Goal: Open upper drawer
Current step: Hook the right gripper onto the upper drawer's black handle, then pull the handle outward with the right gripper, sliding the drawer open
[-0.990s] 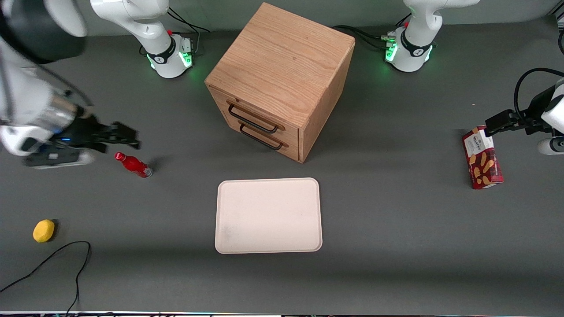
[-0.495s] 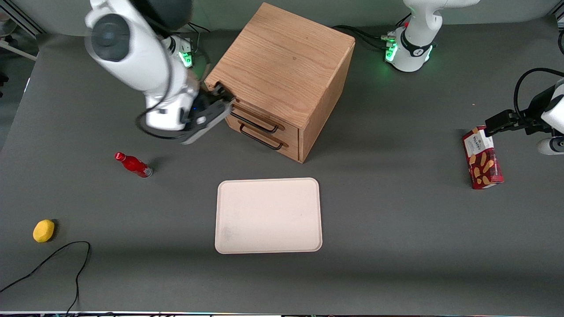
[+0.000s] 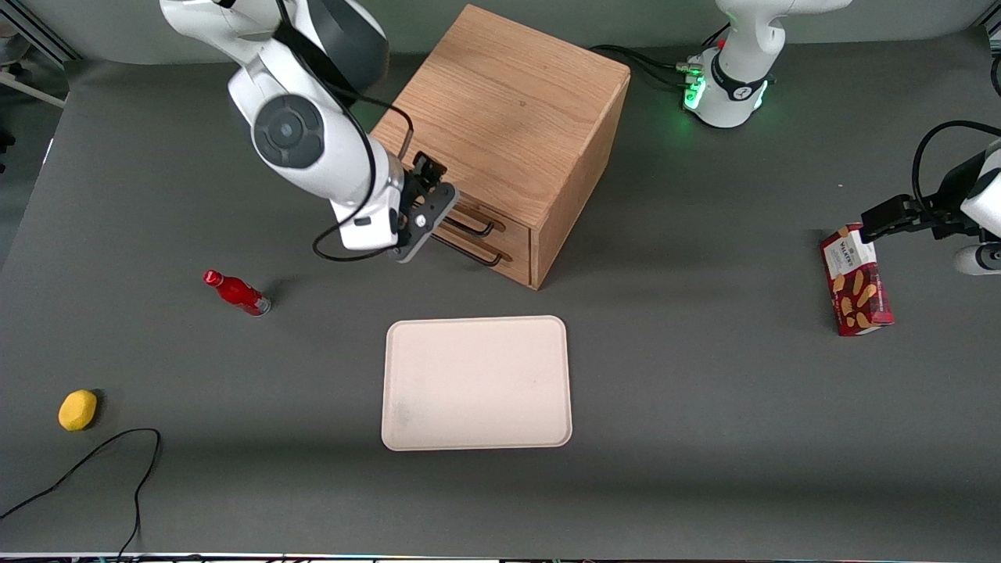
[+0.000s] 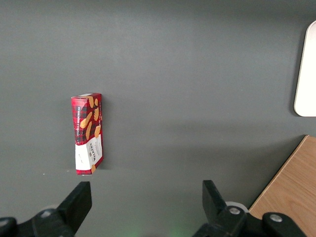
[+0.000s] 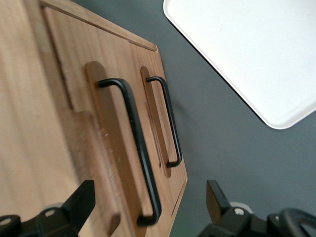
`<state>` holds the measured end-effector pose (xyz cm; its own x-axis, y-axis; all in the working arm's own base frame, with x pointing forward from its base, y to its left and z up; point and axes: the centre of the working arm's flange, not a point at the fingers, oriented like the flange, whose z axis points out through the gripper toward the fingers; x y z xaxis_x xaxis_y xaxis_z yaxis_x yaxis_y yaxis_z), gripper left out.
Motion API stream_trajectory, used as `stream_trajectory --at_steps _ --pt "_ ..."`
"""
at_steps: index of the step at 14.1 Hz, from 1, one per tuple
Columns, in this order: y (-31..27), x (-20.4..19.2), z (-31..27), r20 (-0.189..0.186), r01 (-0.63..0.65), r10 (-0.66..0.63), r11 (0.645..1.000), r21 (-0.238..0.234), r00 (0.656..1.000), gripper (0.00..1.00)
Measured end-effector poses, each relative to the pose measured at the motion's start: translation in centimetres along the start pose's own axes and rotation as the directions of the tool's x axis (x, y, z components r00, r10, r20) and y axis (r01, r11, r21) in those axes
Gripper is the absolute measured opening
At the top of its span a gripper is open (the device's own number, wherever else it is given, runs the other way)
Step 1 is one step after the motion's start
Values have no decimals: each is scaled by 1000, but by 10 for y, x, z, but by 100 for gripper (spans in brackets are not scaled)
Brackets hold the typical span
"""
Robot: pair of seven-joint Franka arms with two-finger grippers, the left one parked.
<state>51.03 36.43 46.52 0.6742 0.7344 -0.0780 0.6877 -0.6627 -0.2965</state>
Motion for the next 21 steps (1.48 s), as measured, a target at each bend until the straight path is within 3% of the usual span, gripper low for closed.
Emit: stream_trajectory --at_steps 9,16,21 --pt "11 4 48 -34 40 -41 999 -26 999 100" --pt "22 4 62 -45 65 -71 992 -109 996 100" --pt "85 -3 54 -79 69 -82 986 -152 994 100"
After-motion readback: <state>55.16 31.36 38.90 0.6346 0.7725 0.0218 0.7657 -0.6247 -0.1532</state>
